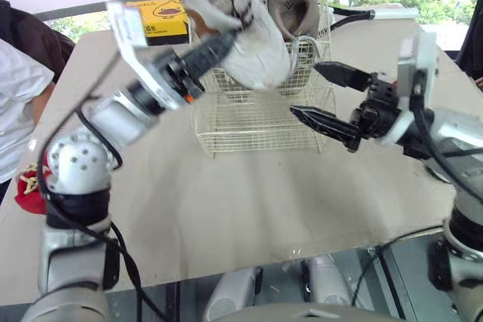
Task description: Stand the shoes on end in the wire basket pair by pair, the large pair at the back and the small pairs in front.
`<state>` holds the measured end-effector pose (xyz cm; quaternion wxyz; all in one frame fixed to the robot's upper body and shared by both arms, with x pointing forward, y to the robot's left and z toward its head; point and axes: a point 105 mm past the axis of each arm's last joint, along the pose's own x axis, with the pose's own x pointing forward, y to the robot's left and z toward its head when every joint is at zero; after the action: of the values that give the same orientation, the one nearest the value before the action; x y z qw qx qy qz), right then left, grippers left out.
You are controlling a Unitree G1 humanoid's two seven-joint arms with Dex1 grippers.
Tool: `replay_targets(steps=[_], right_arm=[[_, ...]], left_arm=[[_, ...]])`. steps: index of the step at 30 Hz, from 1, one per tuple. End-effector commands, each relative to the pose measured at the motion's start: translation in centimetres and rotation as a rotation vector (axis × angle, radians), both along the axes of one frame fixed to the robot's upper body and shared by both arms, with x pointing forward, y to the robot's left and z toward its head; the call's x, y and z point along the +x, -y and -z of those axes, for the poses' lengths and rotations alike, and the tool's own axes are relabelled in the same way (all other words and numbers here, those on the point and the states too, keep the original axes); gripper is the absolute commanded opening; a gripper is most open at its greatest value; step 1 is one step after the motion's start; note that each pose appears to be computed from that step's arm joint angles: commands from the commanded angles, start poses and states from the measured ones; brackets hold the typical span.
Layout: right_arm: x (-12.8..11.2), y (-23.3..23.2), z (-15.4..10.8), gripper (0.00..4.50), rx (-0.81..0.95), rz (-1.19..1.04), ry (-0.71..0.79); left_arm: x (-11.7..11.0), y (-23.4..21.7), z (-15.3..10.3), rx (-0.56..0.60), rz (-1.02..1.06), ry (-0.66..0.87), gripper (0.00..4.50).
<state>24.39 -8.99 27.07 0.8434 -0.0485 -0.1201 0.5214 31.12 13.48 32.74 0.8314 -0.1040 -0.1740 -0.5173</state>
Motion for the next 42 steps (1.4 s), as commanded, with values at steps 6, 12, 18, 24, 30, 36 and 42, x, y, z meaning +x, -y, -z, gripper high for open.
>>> replay_targets(steps=[6,12,18,24,30,36,42], right_arm=[[-3.2,3.3,-0.1,4.5,0.015,0.156,0.111],[-4.0,4.0,0.2,4.5,0.01,0.213,0.1],[-4.1,4.2,0.3,4.5,0.007,0.235,0.094],[-4.3,4.2,0.2,4.5,-0.003,0.214,0.094],[-4.0,4.3,0.4,4.5,-0.037,0.159,0.08],[-2.9,5.1,0.9,4.5,-0.059,0.166,0.036],[-2.1,7.5,2.6,4.5,-0.096,0.284,-0.063]], left_arm=[[3.2,-0.5,-0.4,0.431,0.02,0.462,0.47],[5.2,-1.8,3.5,0.583,0.042,0.421,0.47],[6.4,-3.3,5.6,0.624,0.01,0.326,0.47],[5.8,-5.2,3.0,0.496,-0.029,0.267,3.09],[3.6,-7.7,1.2,0.386,-0.058,0.171,4.02],[-0.1,-7.3,0.7,0.255,0.028,0.005,4.02],[-5.8,-1.6,2.8,0.231,0.337,-0.156,4.02]])
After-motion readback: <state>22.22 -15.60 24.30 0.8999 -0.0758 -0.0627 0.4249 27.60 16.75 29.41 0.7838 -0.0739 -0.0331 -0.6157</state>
